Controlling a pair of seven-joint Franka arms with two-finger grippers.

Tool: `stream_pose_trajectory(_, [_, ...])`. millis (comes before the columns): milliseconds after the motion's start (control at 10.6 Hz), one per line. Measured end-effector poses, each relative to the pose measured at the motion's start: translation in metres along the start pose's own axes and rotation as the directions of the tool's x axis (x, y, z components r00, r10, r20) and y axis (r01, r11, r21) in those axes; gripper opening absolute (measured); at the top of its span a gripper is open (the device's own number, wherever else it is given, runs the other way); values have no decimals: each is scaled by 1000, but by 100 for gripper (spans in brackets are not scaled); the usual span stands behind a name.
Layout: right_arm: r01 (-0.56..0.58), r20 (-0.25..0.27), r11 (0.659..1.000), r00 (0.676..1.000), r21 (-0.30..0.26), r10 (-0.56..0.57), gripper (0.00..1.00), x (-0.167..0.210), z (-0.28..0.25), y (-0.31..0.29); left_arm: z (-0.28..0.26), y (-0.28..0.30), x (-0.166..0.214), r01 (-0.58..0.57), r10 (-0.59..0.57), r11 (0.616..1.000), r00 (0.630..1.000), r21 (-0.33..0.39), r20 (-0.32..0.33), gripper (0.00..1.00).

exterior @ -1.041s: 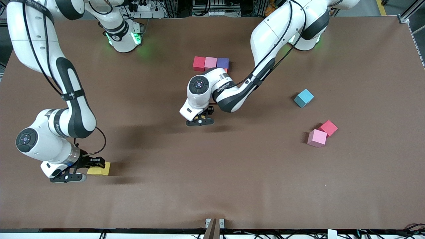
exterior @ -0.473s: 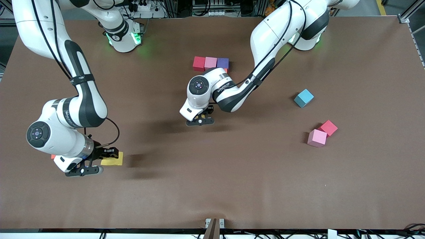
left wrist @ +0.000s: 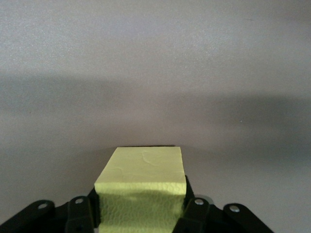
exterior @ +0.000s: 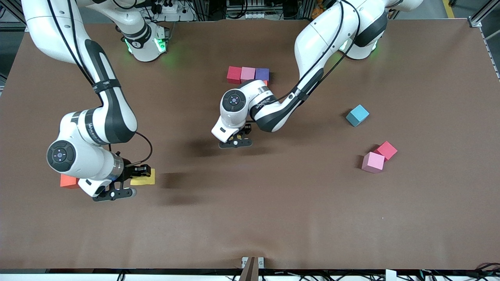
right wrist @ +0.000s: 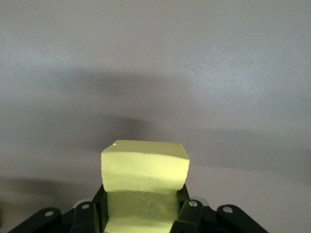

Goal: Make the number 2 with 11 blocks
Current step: 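Lift yellow with the right gripper while the left gripper places yellow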

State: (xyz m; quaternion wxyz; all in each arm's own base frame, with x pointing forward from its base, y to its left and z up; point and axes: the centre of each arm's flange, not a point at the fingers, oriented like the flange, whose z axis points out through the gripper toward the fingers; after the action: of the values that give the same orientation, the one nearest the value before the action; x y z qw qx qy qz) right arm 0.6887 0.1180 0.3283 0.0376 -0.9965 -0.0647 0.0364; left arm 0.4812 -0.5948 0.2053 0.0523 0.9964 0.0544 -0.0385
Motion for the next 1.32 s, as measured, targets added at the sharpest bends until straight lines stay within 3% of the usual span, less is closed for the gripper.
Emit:
stream_pose_trajectory(284, [13, 25, 1000, 1000, -1, -13, 56, -4, 6, -14, 0, 0, 0, 1, -1, 1000, 1000, -3, -1, 100])
stream_pose_trajectory(662, [40, 48, 999, 998, 2, -40, 56, -16, 4, -40, -7, 3, 3, 5, -6, 1000, 1000, -19, -12, 100])
stream_pose_trajectory(946, [42, 49, 999, 998, 2, -42, 56, -18, 2, -41, -72, 1, 26, 7, -12, 998, 997, -65, -74, 100])
stream_pose_trajectory(1136, [25, 44, 1000, 999, 4, -26, 56, -19, -1, -51, -128, -24, 49, -32, 31, 999, 995, -17, -90, 100])
stream_pose_trajectory(1325, [-38, 43, 999, 998, -2, 39, 56, -27, -2, -103, -171, -59, 66, -111, 116, 992, 991, 62, -72, 100])
